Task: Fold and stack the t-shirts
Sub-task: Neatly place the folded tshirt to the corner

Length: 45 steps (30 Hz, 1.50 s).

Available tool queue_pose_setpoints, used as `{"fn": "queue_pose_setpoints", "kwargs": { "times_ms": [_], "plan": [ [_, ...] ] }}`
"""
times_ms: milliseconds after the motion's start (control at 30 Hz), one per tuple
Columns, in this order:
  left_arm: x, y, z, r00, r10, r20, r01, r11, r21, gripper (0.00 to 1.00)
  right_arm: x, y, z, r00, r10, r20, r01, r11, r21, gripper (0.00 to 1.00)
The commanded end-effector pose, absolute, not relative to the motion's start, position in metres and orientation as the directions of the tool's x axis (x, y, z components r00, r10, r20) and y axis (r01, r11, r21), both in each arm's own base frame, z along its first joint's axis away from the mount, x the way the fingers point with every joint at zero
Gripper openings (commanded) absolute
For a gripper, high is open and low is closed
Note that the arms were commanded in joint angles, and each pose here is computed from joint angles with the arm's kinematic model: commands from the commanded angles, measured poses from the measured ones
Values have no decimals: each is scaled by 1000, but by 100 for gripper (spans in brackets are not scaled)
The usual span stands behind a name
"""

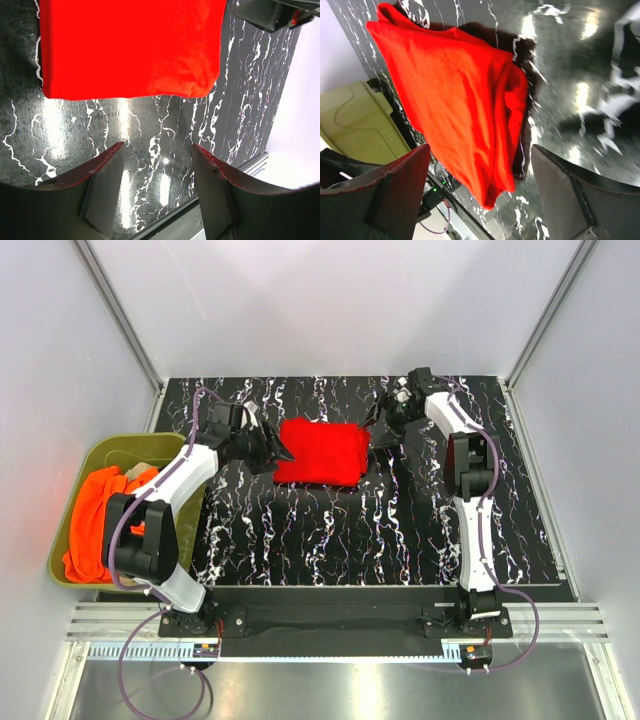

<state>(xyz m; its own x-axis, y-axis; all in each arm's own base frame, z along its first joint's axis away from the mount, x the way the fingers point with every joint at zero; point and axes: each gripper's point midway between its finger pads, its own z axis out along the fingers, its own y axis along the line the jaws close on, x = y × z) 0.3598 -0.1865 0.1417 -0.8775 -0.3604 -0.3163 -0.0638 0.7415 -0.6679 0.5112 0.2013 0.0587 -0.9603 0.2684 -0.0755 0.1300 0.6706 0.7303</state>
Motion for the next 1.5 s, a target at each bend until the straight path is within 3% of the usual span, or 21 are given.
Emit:
{"fn": "queue_pose_setpoints", "kwargs": {
  "times_ms": [0,167,300,500,600,767,967,1233,1467],
  "plan": [
    [360,-186,155,-861,-359,-359,-22,733,-680,60,515,221,54,-969,218,-114,63,667,742,87],
    [350,-224,161,-890,-254,-379,93,711,-697,57,515,211,53,-957,254,-138,90,716,692,83],
    [357,-249,164,-891,-266,-369,104,670,-735,49,511,202,72,-944,273,-184,88,747,659,74],
    [376,-259,165,-896,-252,-366,117,659,-743,45,489,198,111,-935,281,-218,71,748,660,76],
    [382,-267,157,-914,-259,-311,83,632,-770,43,476,203,125,-940,275,-203,60,717,694,76],
    [378,-272,158,-919,-271,-287,69,606,-793,43,478,208,105,-951,254,-175,55,699,713,86],
    [362,-266,163,-920,-264,-290,79,600,-796,43,507,210,79,-949,271,-163,63,667,742,87],
    [342,-248,169,-910,-261,-322,99,617,-780,43,524,211,49,-955,253,-152,50,647,761,84],
    [343,-224,174,-897,-286,-336,91,626,-775,43,527,220,31,-958,271,-98,92,608,788,73]
  ]
}}
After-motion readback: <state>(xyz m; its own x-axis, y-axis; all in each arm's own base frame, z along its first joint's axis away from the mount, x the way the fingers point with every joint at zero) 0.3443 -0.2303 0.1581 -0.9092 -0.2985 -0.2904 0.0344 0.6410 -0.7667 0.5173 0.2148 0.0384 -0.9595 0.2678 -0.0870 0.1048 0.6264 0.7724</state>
